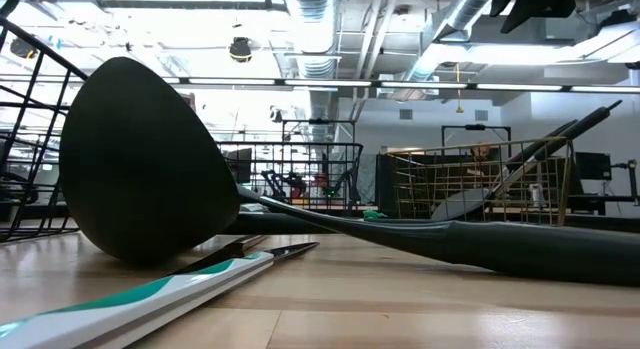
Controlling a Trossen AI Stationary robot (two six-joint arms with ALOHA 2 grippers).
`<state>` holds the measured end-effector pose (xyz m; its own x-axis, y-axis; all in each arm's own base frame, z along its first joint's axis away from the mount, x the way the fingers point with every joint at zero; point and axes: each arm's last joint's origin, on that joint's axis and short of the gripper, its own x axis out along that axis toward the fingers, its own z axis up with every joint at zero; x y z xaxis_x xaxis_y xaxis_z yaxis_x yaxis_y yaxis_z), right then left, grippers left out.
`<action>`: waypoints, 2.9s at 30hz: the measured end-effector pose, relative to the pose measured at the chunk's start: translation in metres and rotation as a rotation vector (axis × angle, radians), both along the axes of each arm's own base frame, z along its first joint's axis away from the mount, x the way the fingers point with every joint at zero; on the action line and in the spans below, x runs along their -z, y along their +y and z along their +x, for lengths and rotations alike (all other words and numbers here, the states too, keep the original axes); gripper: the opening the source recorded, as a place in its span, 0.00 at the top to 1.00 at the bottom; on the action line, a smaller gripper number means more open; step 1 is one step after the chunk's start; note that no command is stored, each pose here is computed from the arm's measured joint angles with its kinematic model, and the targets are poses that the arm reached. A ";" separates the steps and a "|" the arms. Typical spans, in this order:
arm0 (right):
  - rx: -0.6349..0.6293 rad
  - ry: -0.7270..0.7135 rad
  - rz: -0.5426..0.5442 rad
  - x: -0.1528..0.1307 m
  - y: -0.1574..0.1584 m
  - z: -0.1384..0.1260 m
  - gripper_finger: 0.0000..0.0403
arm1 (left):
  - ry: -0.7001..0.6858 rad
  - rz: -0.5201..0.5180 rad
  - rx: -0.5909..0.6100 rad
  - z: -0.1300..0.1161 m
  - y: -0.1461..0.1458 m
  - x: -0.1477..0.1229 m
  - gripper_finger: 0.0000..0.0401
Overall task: Pick & Place Kitchen Items
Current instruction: Put the black spatula into the brown wire basket
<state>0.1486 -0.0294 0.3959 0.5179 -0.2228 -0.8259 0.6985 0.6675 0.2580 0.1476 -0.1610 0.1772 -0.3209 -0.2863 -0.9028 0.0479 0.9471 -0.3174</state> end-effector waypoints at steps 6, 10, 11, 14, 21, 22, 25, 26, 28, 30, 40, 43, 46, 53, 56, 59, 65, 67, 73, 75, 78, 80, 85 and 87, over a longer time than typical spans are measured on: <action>0.000 0.000 0.000 0.000 0.000 0.000 0.61 | 0.023 -0.006 -0.029 0.000 0.000 -0.001 0.92; 0.000 0.000 0.000 0.000 0.000 0.000 0.62 | 0.011 -0.018 -0.077 -0.003 0.003 -0.010 0.91; 0.000 0.000 0.000 0.000 0.000 0.000 0.62 | 0.004 -0.027 -0.094 -0.004 0.005 -0.013 0.91; 0.000 0.000 0.000 0.000 0.000 0.000 0.62 | -0.020 -0.058 -0.161 -0.008 0.010 -0.026 0.91; 0.000 0.000 0.000 0.000 0.000 0.000 0.63 | -0.070 -0.133 -0.355 -0.019 0.027 -0.057 0.91; 0.000 0.000 0.000 0.000 0.000 0.000 0.63 | -0.080 -0.148 -0.380 -0.021 0.030 -0.061 0.91; 0.000 0.000 0.000 0.000 0.000 0.000 0.63 | -0.090 -0.181 -0.457 -0.026 0.037 -0.071 0.91; 0.000 0.000 0.000 0.000 0.000 0.000 0.63 | -0.101 -0.187 -0.483 -0.028 0.039 -0.074 0.91; 0.000 -0.001 0.000 0.000 0.000 0.000 0.63 | -0.116 -0.202 -0.524 -0.031 0.044 -0.079 0.91; 0.000 0.000 0.000 0.000 0.000 0.000 0.63 | -0.126 -0.221 -0.555 -0.034 0.048 -0.084 0.91; 0.001 0.002 0.002 0.000 0.000 0.001 0.64 | -0.143 -0.311 -0.657 -0.045 0.060 -0.099 0.91; 0.001 0.002 0.002 0.000 0.000 0.001 0.64 | -0.149 -0.336 -0.670 -0.049 0.063 -0.102 0.91; 0.001 0.002 0.002 0.000 0.000 0.001 0.63 | -0.151 -0.370 -0.683 -0.053 0.066 -0.106 0.91; 0.004 0.000 0.007 0.000 0.000 0.001 0.64 | -0.152 -0.450 -0.693 -0.060 0.071 -0.114 0.91; 0.004 -0.001 0.012 0.000 0.000 0.001 0.64 | -0.176 -0.499 -0.695 -0.060 0.071 -0.118 0.91; 0.004 -0.001 0.013 0.000 0.000 0.001 0.64 | -0.203 -0.551 -0.691 -0.059 0.071 -0.123 0.91; 0.004 -0.001 0.012 0.000 0.000 0.001 0.63 | -0.259 -0.654 -0.690 -0.054 0.066 -0.132 0.91; 0.004 -0.001 0.013 0.000 0.000 0.001 0.63 | -0.275 -0.679 -0.686 -0.053 0.066 -0.134 0.91; 0.002 -0.001 0.012 0.000 0.000 0.001 0.63 | -0.366 -0.757 -0.706 -0.048 0.063 -0.142 0.89; 0.001 -0.001 0.013 0.000 0.000 0.001 0.62 | -0.394 -0.772 -0.716 -0.047 0.063 -0.144 0.90; 0.002 -0.001 0.013 0.000 0.000 0.001 0.62 | -0.426 -0.775 -0.737 -0.046 0.063 -0.146 0.92; -0.001 -0.001 0.011 0.000 0.000 0.001 0.61 | -0.472 -0.768 -0.773 -0.044 0.064 -0.147 0.92; 0.000 -0.017 0.001 -0.001 0.000 0.002 0.61 | -0.665 -0.747 -0.900 -0.035 0.070 -0.152 0.89; 0.001 -0.042 -0.003 -0.002 -0.001 0.005 0.61 | -0.773 -0.728 -0.953 -0.031 0.074 -0.155 0.90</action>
<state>0.1531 -0.0302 0.3980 0.5523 -0.2258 -0.8025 0.6875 0.6679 0.2852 0.1168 -0.0870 0.3321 0.7514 -0.5771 -0.3198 -0.1216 0.3552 -0.9268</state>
